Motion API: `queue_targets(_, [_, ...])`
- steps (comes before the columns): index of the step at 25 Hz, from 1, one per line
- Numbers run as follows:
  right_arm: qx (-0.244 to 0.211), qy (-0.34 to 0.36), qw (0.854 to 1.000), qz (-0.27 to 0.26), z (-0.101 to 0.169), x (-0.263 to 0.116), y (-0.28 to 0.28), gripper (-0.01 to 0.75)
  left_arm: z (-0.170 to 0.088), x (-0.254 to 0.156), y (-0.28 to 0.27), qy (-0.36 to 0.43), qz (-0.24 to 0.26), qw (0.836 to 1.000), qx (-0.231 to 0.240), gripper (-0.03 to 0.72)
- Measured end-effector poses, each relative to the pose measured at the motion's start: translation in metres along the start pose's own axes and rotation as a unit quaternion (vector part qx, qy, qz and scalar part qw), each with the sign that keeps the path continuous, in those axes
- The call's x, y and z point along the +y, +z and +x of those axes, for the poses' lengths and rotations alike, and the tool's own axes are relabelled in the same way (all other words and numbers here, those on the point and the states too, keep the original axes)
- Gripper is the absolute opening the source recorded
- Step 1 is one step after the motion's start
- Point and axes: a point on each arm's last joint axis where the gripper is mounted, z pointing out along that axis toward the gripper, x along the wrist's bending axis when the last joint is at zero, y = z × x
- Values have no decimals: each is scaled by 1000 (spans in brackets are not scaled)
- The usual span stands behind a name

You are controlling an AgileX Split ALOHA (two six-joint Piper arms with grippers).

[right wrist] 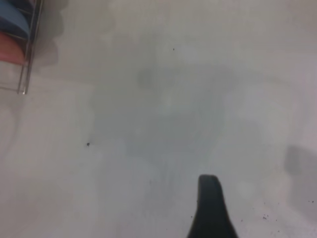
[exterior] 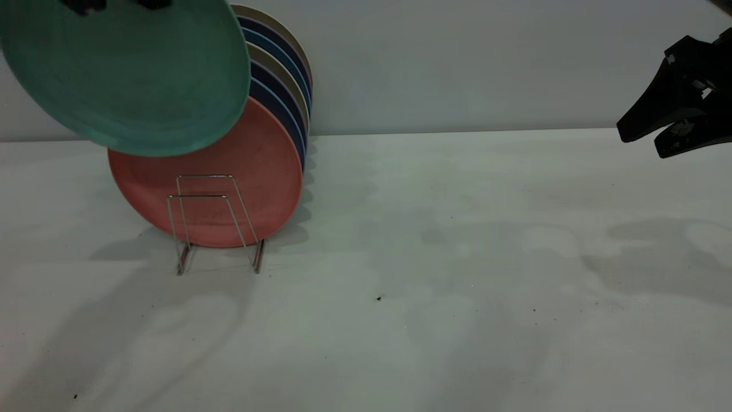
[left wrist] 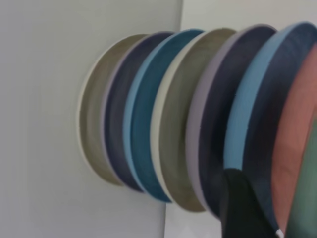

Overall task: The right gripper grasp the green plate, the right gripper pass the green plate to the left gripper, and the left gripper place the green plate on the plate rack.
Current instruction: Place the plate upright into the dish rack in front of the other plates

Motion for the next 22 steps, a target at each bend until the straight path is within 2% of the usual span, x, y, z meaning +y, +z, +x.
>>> queue_targets(5, [0, 0, 1000, 0, 0, 0, 0, 564, -4, 4, 9, 35, -30, 999, -13, 351])
queue_targets(10, [0, 0, 1000, 0, 0, 0, 0, 564, -6, 12, 14, 34, -73, 997, -14, 351])
queue_targets(22, [-1, 0, 1000, 0, 0, 0, 0, 564, -12, 8, 35, 29, -69, 997, -29, 351])
